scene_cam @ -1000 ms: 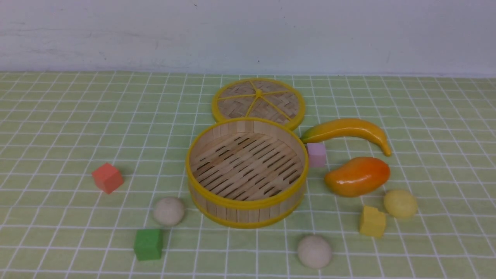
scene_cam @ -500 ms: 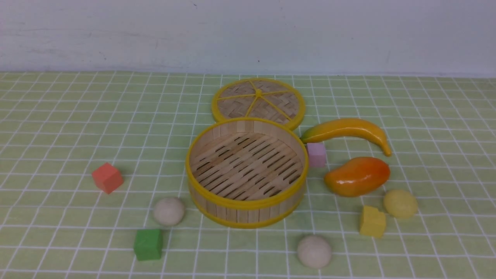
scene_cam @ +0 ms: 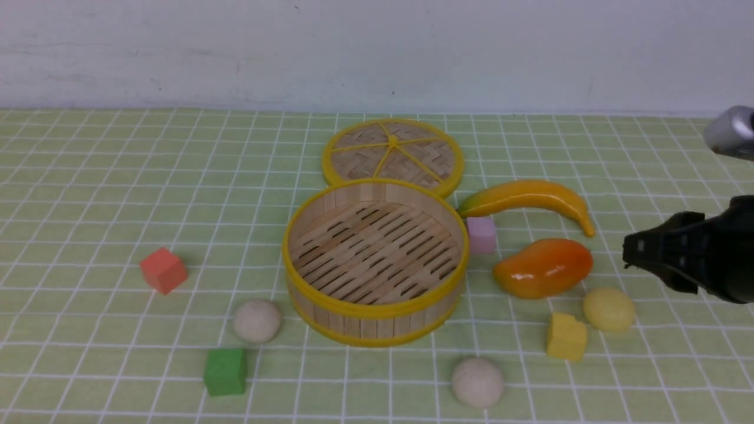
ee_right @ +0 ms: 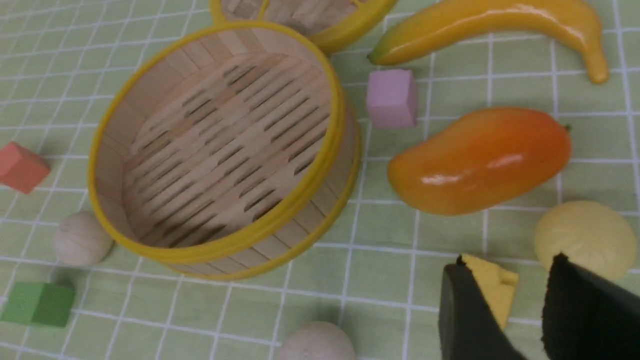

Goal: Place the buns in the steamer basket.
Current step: Use the right arm to grab a steamed stuffed bun

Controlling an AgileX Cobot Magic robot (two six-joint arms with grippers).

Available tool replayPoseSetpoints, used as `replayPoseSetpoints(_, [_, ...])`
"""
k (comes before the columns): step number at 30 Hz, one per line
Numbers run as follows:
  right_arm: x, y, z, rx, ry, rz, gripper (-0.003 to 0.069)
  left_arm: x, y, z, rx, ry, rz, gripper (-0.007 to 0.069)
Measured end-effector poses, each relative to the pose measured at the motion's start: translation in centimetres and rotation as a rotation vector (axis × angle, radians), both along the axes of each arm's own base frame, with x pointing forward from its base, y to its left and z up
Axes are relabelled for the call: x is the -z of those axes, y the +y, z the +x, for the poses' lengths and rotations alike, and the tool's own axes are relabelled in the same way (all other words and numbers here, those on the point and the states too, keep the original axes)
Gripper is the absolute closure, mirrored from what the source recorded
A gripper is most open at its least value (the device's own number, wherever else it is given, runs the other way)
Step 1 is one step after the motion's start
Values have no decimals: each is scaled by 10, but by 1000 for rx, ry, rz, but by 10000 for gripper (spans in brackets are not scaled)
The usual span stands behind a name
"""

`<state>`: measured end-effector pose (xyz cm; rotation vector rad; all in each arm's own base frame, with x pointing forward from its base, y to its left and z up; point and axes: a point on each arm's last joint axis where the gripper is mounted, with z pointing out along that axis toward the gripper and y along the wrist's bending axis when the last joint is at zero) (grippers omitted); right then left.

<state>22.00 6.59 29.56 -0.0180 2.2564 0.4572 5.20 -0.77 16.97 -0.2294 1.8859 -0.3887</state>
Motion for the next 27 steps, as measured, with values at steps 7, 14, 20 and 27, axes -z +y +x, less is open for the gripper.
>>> replayPoseSetpoints(7, [13,9,21,-98,237,-90,414,0,0,0,0,0,0,387])
replayPoseSetpoints(14, [22,8,63,-58,293,-221,384,0,0,0,0,0,0,387])
replayPoseSetpoints(20, [46,4,100,55,379,-318,381,0,0,0,0,0,0,387])
replayPoseSetpoints(27, [71,6,118,70,427,-348,379,0,0,0,0,0,0,387])
